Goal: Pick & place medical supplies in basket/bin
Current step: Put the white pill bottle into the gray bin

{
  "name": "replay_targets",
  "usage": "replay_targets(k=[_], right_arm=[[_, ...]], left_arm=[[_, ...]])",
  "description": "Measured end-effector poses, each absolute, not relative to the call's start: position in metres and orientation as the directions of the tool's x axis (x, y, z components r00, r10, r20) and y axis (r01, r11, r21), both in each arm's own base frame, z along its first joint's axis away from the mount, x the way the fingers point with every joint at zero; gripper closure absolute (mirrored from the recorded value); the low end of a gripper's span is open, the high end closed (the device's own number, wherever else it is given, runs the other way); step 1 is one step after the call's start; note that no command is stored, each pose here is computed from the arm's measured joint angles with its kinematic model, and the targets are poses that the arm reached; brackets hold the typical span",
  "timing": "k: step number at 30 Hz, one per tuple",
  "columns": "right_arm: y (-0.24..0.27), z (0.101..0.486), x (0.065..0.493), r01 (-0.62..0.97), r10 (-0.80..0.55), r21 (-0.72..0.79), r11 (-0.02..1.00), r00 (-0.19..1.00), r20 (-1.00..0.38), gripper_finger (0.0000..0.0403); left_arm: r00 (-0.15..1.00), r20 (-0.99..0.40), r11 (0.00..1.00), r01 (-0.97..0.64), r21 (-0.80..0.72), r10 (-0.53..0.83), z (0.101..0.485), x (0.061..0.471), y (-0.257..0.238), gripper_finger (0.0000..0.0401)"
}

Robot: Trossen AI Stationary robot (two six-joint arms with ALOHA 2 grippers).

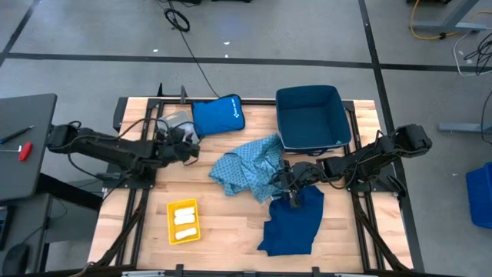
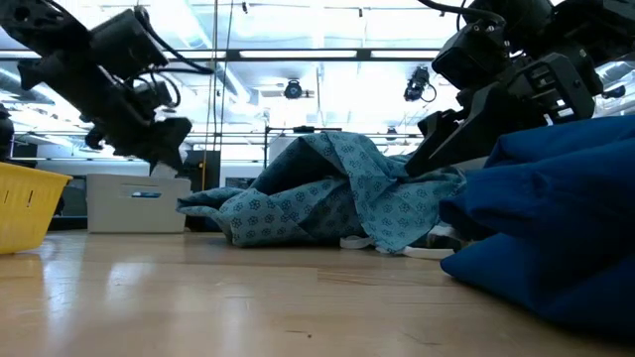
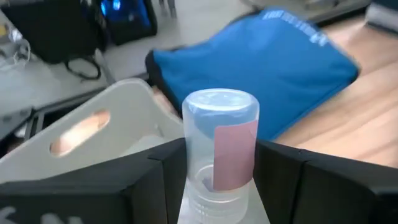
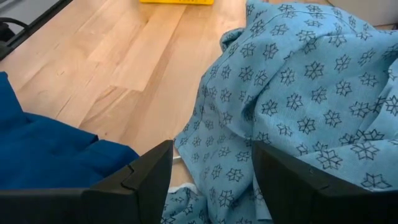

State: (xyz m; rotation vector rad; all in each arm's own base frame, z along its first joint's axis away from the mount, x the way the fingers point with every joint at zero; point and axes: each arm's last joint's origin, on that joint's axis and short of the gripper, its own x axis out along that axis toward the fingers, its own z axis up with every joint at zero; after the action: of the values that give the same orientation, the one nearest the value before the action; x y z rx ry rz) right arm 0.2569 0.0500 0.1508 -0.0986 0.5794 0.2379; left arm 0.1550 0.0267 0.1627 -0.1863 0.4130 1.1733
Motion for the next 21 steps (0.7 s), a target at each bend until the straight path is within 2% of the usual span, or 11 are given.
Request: replay_targets(k=[9,21], right_arm=[[0.05,0.151,0.257,-0.25,0.195,-0.026,0.968,0.81,-0.553,0.0174],[0.05,0.151,0.257,-0.25,0.194,-0.026,0.968,0.81,-0.553,0.0174]], left_arm=[[0.233,-0.557,0.355,-0.927,0.119,0.797,0.153,0.145,0.046,0.0246],[0.239,-0.635,0.413,-0.9,0.139,0.735,0.152,0.143,0.056,0.0247]])
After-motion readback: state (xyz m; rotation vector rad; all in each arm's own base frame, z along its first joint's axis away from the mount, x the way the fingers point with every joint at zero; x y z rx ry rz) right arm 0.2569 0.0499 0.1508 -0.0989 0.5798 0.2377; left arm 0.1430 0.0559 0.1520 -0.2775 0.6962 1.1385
